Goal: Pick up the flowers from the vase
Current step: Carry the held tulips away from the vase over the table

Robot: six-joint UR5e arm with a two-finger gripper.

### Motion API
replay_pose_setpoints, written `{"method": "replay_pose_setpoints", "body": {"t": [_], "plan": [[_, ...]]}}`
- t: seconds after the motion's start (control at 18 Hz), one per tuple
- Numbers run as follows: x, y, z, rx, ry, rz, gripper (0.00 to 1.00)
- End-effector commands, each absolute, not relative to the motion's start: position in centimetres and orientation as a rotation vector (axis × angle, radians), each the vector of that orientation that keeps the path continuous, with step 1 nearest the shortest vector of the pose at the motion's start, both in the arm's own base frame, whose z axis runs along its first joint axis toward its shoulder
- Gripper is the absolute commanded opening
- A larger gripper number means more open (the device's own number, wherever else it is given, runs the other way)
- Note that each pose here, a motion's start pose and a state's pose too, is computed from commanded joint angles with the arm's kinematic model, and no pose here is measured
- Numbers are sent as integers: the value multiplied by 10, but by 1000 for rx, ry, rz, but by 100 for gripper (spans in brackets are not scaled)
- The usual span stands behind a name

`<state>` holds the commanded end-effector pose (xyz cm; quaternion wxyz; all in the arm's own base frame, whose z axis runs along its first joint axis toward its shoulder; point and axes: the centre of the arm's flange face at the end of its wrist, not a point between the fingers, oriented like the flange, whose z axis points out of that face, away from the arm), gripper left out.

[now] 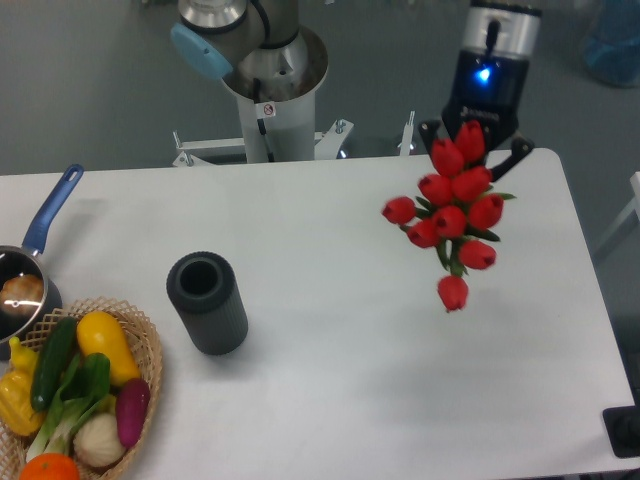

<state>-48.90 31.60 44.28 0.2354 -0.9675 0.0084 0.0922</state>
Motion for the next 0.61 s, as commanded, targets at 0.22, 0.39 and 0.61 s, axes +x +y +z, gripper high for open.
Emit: {"method": "replay_pose_setpoints", "body": {"t": [0.22, 0.39, 0.61], "plan": [[-497, 345, 418, -2851, 83, 296, 2], [-499, 386, 386, -3007, 175, 311, 4], [-502, 400, 369, -3058, 213, 309, 4]]}}
